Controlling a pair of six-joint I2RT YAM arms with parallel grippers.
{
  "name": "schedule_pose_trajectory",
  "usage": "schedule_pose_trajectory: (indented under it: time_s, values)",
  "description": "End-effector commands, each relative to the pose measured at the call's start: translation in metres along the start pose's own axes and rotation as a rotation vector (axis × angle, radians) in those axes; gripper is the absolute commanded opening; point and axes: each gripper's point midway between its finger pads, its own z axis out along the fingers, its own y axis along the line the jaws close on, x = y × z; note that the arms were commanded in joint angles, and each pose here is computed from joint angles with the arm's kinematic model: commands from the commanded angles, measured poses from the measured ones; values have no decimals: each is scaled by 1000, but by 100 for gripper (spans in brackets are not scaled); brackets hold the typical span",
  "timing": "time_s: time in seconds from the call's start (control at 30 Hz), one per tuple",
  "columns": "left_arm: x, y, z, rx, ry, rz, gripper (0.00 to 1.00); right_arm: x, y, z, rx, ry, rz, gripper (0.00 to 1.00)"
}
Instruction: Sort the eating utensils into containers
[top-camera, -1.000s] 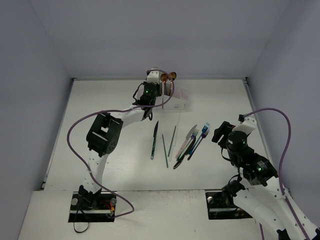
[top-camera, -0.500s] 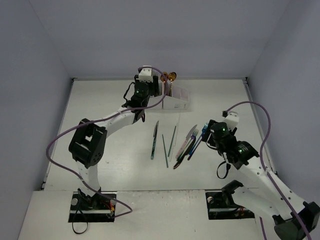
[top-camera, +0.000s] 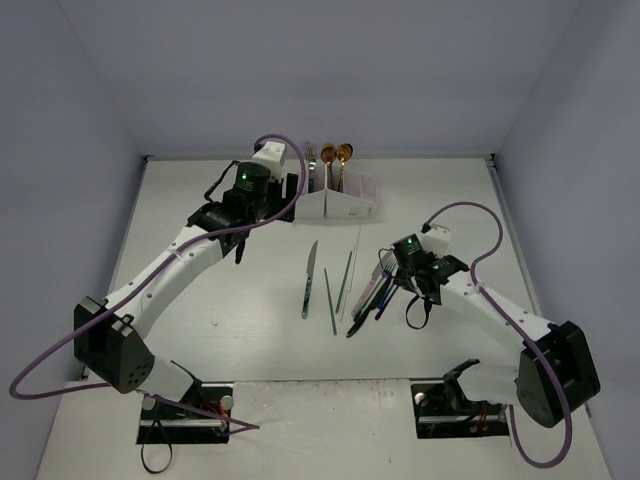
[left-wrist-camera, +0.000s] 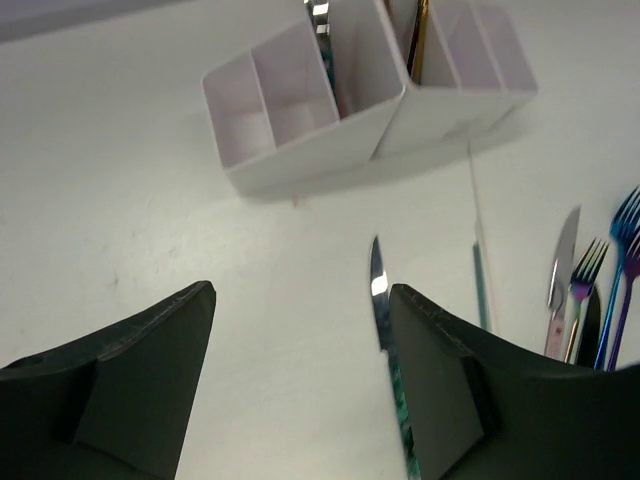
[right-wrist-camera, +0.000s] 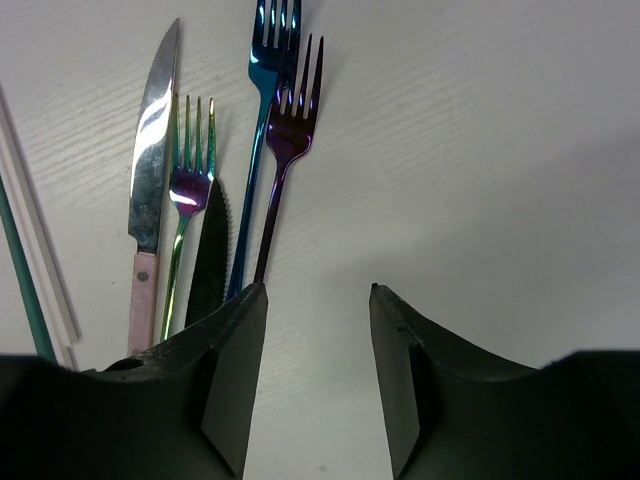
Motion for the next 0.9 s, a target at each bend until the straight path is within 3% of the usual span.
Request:
schedule_pose_trajectory:
  time_s: [0.0,0.3,0.87]
  values:
    - [41,13,-47,13,169,116,67,-17,11,17,-17,-16,90,41]
    - [82,24,-53,36,156,186,67,-12,11,45,0,32,112,38]
    - [90,32,-51,-8,188,198,67,4,9,69,22,75,126,36]
